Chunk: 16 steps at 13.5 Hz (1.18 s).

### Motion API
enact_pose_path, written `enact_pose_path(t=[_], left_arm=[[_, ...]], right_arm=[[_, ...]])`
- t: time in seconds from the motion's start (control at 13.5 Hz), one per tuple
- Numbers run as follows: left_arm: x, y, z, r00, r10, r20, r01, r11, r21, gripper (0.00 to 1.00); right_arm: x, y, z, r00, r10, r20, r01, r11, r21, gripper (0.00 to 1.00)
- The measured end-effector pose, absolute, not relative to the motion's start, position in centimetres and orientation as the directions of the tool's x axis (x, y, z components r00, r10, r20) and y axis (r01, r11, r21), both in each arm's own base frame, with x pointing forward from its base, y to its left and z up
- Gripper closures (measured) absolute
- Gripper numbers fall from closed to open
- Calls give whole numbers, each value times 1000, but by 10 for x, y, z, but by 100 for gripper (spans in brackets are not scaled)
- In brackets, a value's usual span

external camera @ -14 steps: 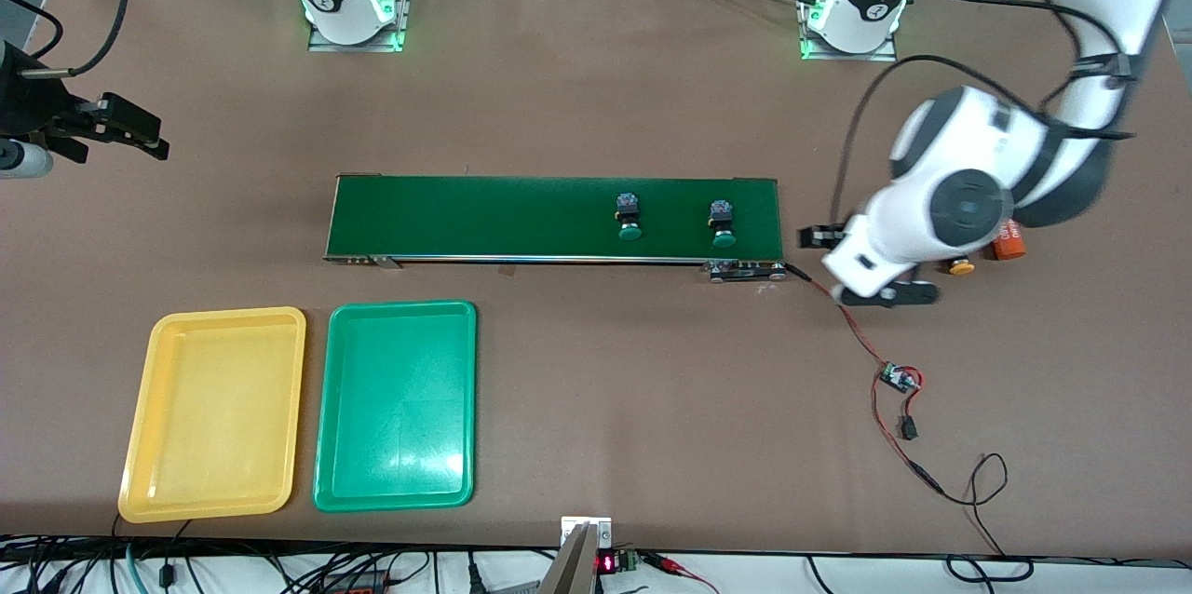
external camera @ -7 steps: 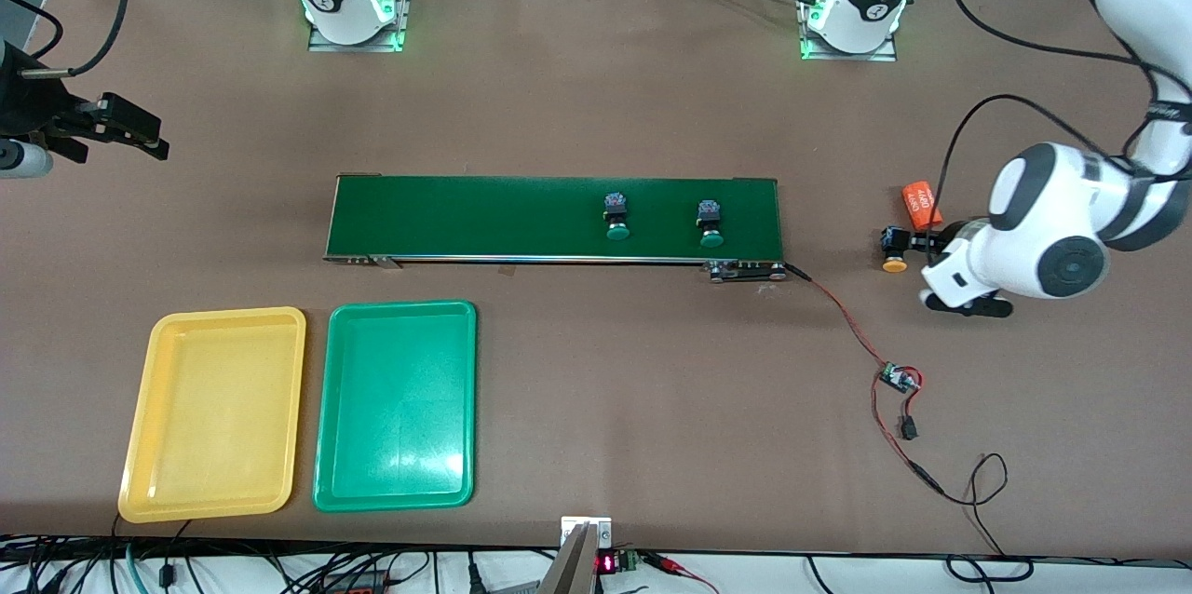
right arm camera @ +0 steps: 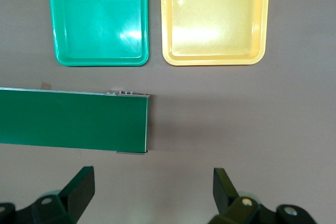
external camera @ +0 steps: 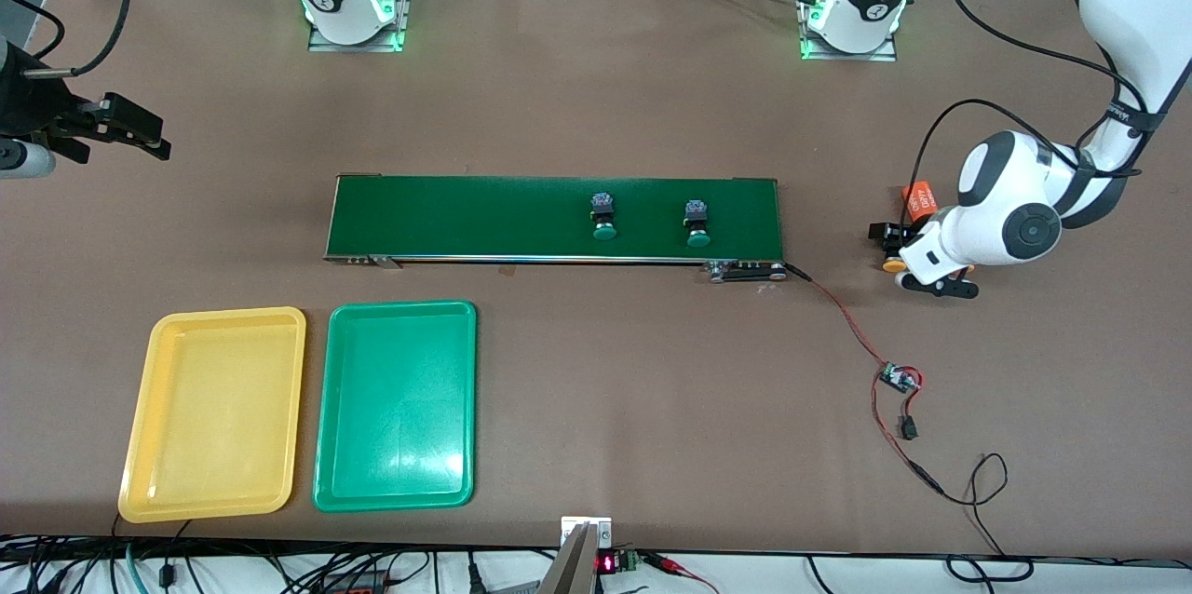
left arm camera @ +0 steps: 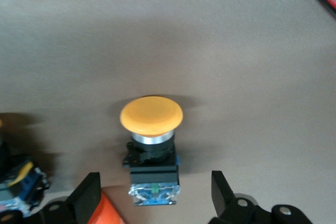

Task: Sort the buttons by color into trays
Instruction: 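Grasp a yellow-capped button with the left gripper, then place the yellow button on the belt with the left gripper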

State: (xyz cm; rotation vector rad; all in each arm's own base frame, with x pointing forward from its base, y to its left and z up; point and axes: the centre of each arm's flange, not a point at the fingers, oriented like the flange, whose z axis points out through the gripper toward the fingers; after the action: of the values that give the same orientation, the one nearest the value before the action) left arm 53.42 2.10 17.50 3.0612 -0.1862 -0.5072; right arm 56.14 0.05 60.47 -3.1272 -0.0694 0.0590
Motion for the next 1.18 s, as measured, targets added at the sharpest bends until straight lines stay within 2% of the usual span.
enact_pose_path(t=[0.07,0.15,0.44,0.74,0.96,1.18], left_arm=[[532,18,174,939,-128,-320,-117,-992,55,8],[531,17,173,938,-132,-320,-120,-991,57,16],[532,16,175,935,-133,-329,-122,-991,52,60],[560,18,225,912,-126,-391,-134,-991,5,60],[580,-51,293,916,-148,-373,-156,-988,7,60],[567,-144,307,913,-191,-361,-202,-979,6,60]], right_arm=[[561,1,605,998,45,-37,44,-999,-14,0],[561,1,605,998,45,-37,44,-999,-14,0],[561,1,605,998,45,-37,44,-999,-14,0],[561,2,605,998,47,-37,47,-999,-14,0],[562,2,605,998,48,-36,47,-999,-14,0],[562,3,605,998,49,-36,48,-999,-14,0]])
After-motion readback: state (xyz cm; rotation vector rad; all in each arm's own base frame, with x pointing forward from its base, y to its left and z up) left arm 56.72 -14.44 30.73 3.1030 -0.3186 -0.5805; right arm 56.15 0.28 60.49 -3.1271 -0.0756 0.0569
